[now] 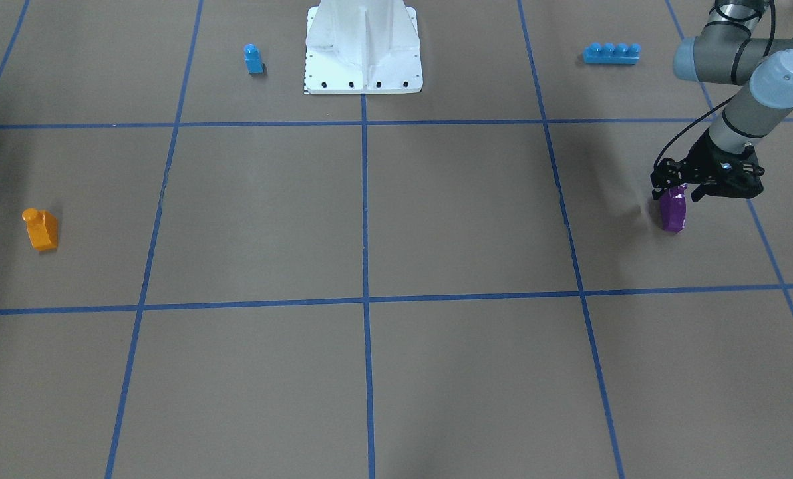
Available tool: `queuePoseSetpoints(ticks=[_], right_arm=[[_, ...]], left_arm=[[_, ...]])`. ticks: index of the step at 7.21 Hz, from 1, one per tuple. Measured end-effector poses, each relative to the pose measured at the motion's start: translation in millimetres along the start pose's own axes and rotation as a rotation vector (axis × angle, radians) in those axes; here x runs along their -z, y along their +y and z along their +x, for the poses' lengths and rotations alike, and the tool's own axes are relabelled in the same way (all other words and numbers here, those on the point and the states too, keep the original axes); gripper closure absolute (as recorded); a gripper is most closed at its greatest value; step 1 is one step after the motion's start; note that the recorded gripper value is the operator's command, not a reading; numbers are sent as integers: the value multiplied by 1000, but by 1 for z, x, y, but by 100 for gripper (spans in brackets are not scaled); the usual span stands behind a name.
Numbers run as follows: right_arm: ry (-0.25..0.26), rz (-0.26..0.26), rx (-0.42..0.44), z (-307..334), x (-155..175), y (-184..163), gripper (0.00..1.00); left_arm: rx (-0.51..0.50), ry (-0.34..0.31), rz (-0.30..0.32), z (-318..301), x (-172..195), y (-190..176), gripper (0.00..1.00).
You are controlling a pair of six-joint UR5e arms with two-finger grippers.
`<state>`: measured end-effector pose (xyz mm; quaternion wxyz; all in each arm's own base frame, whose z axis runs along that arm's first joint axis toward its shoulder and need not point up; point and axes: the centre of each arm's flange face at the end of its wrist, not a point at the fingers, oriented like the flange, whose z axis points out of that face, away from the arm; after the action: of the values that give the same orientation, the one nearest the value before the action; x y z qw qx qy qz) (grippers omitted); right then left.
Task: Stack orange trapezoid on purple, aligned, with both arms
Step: 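Lower the left gripper onto the purple trapezoid and grasp it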
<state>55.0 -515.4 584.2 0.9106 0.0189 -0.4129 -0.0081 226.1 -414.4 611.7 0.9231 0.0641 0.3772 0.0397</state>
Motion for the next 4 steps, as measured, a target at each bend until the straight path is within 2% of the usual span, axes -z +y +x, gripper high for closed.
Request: queuePoseSetpoints(ticks=[1,3,4], right_arm=[[0,1,1,-1,1,-1,0],[0,6,6,-3,3,-3,0],[0,9,9,-5,4,-5,0]], left_arm=[[-2,-2,-3,-1,-1,0,99],[-7,3,-2,0,-1,0,100],[-14,29,-5,8,5,0,100]])
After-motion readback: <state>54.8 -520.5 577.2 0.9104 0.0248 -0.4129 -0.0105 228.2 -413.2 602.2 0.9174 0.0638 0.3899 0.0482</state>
